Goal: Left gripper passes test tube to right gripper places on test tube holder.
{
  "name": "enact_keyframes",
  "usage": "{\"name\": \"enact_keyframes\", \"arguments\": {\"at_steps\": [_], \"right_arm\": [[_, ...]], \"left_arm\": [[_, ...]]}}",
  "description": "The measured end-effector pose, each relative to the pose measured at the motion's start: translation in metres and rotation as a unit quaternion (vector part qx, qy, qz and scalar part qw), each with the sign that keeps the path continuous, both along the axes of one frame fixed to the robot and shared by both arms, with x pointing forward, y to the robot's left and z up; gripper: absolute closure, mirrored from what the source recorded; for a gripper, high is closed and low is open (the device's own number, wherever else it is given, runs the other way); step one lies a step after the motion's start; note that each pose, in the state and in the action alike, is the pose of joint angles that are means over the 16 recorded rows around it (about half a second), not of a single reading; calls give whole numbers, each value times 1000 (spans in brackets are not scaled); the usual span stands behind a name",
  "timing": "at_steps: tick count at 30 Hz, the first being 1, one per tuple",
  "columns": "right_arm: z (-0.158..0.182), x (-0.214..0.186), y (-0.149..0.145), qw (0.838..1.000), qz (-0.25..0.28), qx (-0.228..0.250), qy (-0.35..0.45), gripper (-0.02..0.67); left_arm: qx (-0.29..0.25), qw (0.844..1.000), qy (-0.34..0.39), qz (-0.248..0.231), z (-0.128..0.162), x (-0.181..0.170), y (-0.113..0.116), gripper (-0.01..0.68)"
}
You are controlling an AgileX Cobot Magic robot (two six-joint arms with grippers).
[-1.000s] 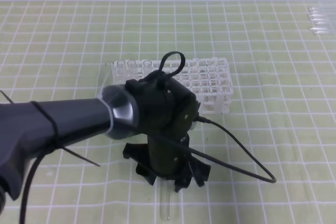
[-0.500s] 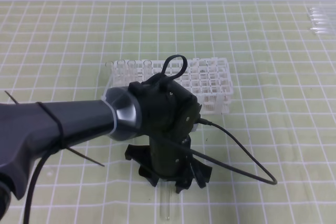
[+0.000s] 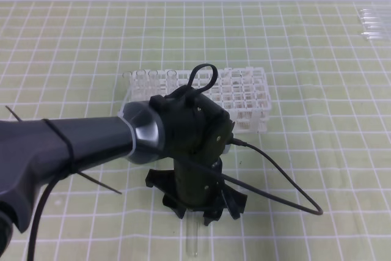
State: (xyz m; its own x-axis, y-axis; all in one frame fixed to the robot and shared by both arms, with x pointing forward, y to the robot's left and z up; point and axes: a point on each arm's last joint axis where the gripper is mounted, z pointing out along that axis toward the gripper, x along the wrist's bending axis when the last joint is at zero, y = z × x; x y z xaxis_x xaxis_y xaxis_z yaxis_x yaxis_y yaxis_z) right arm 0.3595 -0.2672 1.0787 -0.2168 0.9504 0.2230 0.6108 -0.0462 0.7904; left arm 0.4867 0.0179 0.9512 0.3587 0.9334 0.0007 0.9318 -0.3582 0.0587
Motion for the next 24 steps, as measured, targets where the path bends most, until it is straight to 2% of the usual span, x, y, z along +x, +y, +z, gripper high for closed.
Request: {"name": "enact_keyframes", "arguments": {"at_steps": [16,24], "right_arm": [[0,0,0,1000,0,3,0,665],[0,0,0,1000,0,3,0,665]], "left_arm": [[9,1000,11,-11,-10,1,-2,347],[12,1000,14,-13,-11,0,-2,409]]}}
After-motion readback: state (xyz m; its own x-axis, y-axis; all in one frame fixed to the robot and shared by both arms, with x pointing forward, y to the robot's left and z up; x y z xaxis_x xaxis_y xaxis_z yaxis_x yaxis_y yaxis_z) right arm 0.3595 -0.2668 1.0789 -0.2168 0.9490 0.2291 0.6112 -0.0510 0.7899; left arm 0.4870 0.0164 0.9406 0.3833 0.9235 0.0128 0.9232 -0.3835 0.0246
